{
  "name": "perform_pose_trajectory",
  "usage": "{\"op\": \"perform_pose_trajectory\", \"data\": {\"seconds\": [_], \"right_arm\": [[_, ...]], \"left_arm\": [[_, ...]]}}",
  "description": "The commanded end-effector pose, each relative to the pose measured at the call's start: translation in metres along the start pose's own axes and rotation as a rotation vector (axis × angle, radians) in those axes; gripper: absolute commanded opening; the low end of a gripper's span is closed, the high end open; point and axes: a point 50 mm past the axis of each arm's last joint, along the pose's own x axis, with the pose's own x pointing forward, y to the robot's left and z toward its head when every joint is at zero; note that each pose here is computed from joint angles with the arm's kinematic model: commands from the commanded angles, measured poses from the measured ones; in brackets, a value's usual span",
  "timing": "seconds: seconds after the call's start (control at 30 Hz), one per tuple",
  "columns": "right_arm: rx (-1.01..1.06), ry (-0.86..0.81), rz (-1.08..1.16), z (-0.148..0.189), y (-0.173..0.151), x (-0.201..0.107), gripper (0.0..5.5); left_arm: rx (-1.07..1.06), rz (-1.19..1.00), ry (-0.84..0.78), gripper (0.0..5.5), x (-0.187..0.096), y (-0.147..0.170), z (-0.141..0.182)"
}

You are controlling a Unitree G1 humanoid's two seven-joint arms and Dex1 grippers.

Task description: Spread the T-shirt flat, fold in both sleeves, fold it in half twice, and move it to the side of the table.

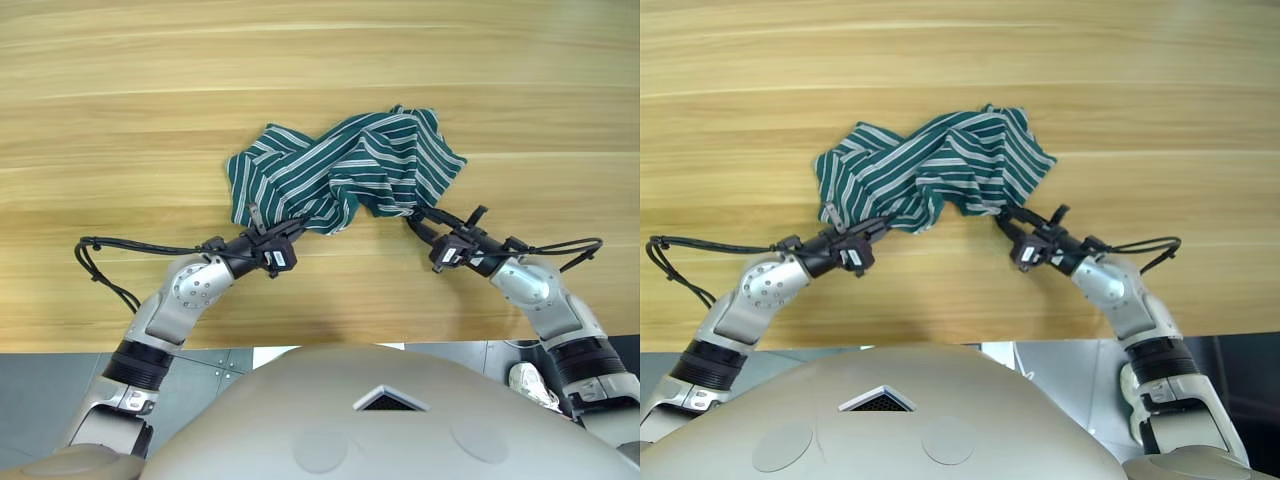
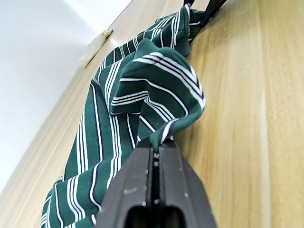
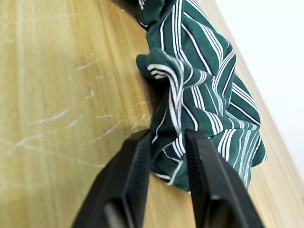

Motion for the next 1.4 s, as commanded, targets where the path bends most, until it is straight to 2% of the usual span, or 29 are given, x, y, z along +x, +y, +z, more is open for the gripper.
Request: {"op": "perform_pose_trajectory", "data": {"seconds": [0.03,0.13,0.37,0.5,0.6,0.7,0.77,0.83,0.9,1.0,1.07,1.13,1.23,1.3,1.37,1.4], "right_arm": [[0.022,0.06,0.079,-0.01,0.013,-0.003,0.38],[0.034,0.057,0.091,-0.01,0.016,0.001,0.03],[0.062,0.057,0.069,-0.012,0.015,0.002,0.03],[0.16,-0.137,-0.046,0.012,-0.003,-0.026,0.03],[0.297,-0.36,-0.253,0.039,-0.035,-0.064,0.03],[0.38,-0.549,-0.421,0.057,-0.061,-0.093,0.03],[0.411,-0.658,-0.487,0.066,-0.073,-0.103,0.03],[0.406,-0.688,-0.495,0.066,-0.082,-0.097,0.03],[0.382,-0.667,-0.502,0.058,-0.099,-0.068,0.03],[0.31,-0.507,-0.548,0.038,-0.139,0.002,0.03],[0.298,-0.341,-0.657,0.028,-0.184,0.055,0.03],[0.278,-0.219,-0.81,0.039,-0.234,0.089,0.03],[0.26,-0.145,-1.091,0.076,-0.296,0.098,0.03],[0.251,-0.22,-1.336,0.106,-0.332,0.08,0.03],[0.167,-0.315,-1.494,0.124,-0.345,0.062,0.03],[0.104,-0.34,-1.526,0.125,-0.343,0.057,0.03]], "left_arm": [[-0.016,0.034,-0.018,0.0,-0.001,0.004,0.004],[-0.018,0.043,-0.031,0.0,0.001,0.005,0.008],[-0.054,0.081,-0.077,0.0,0.0,0.007,0.015],[-0.146,0.184,-0.144,0.0,-0.029,0.019,0.016],[-0.247,0.23,-0.231,0.0,-0.053,0.022,0.018],[-0.346,0.28,-0.338,0.0,-0.067,0.026,0.022],[-0.382,0.314,-0.435,0.0,-0.071,0.035,0.028],[-0.39,0.336,-0.505,0.0,-0.069,0.047,0.029],[-0.401,0.403,-0.566,0.0,-0.054,0.077,0.021],[-0.446,0.558,-0.574,0.0,-0.017,0.138,0.0],[-0.48,0.671,-0.534,0.0,0.013,0.189,-0.008],[-0.484,0.766,-0.47,0.0,0.039,0.238,0.0],[-0.458,0.936,-0.397,0.0,0.053,0.295,0.03],[-0.389,1.068,-0.483,0.0,0.04,0.33,0.064],[-0.318,1.162,-0.566,0.0,0.022,0.345,0.081],[-0.283,1.183,-0.57,0.0,0.015,0.344,0.077]]}}
